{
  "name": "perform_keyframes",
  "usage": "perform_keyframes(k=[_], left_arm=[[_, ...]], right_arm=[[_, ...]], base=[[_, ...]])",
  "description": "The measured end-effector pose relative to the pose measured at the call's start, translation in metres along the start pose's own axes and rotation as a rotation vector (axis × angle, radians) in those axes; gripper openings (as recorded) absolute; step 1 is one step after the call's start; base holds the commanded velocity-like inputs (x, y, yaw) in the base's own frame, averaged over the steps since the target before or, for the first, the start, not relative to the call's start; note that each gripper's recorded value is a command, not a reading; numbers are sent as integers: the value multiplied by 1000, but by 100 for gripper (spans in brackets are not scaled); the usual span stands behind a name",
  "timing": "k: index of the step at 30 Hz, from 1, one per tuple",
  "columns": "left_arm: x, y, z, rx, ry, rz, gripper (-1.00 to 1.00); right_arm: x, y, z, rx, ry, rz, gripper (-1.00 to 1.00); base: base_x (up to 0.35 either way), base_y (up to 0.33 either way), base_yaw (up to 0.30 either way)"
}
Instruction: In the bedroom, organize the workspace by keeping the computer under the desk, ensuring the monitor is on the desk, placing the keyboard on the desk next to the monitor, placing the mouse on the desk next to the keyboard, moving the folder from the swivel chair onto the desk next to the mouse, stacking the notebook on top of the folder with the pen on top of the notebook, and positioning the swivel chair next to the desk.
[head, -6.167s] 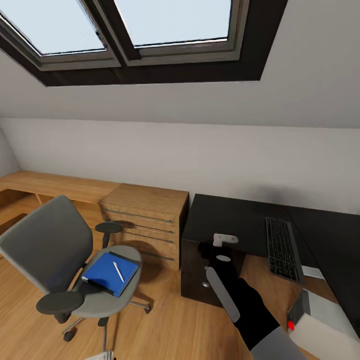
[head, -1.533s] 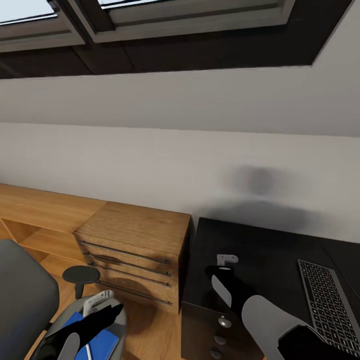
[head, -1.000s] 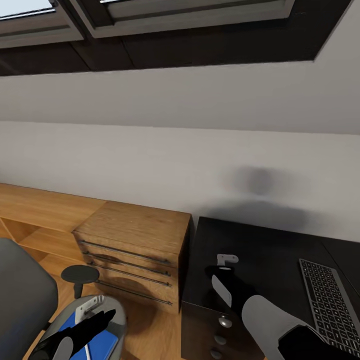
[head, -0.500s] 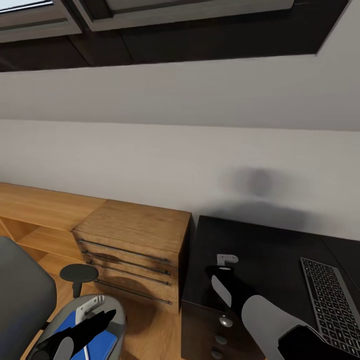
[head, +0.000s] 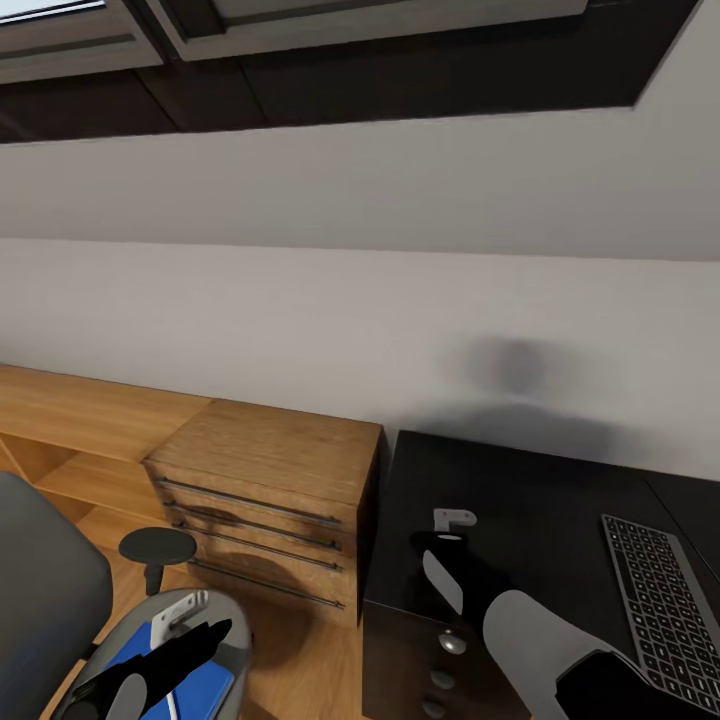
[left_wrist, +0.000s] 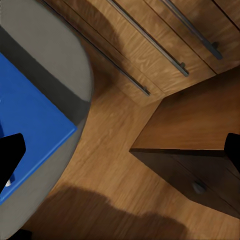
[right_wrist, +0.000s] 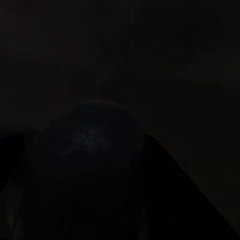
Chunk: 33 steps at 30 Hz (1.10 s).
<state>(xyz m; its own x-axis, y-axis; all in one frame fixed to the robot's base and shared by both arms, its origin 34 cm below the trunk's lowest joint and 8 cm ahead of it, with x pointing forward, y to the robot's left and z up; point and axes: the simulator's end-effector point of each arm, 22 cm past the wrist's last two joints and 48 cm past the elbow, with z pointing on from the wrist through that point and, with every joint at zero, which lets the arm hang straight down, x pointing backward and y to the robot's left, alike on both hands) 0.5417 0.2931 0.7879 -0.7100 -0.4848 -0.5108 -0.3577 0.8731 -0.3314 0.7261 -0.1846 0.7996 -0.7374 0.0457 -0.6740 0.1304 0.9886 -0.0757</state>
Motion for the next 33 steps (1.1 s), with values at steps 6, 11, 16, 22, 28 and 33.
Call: perform_keyframes(k=[6, 11, 16, 22, 28, 33], left_arm=[[0, 0, 0, -1, 0, 1, 100], [-1, 1, 0, -2, -1, 2, 100], [-1, 2, 0, -3, -3, 2, 100], [-2, 2, -1, -4, -3, 3, 100], [-2, 2, -1, -4, -4, 2, 100], [-2, 3, -1, -5, -4, 2, 100]], right_arm=[[1, 9, -1, -28, 1, -11, -100], [2, 29, -3, -105, -5, -53, -100], [3, 38, -4, -137, -8, -78, -100], [4, 39, -4, -140, -7, -83, -100], [5, 38, -4, -136, -6, -85, -100], [5, 38, -4, -134, -5, -82, 100]], base=[[0, 0, 0], [0, 0, 0], [0, 0, 0], [0, 0, 0], [0, 0, 0], [0, 0, 0]])
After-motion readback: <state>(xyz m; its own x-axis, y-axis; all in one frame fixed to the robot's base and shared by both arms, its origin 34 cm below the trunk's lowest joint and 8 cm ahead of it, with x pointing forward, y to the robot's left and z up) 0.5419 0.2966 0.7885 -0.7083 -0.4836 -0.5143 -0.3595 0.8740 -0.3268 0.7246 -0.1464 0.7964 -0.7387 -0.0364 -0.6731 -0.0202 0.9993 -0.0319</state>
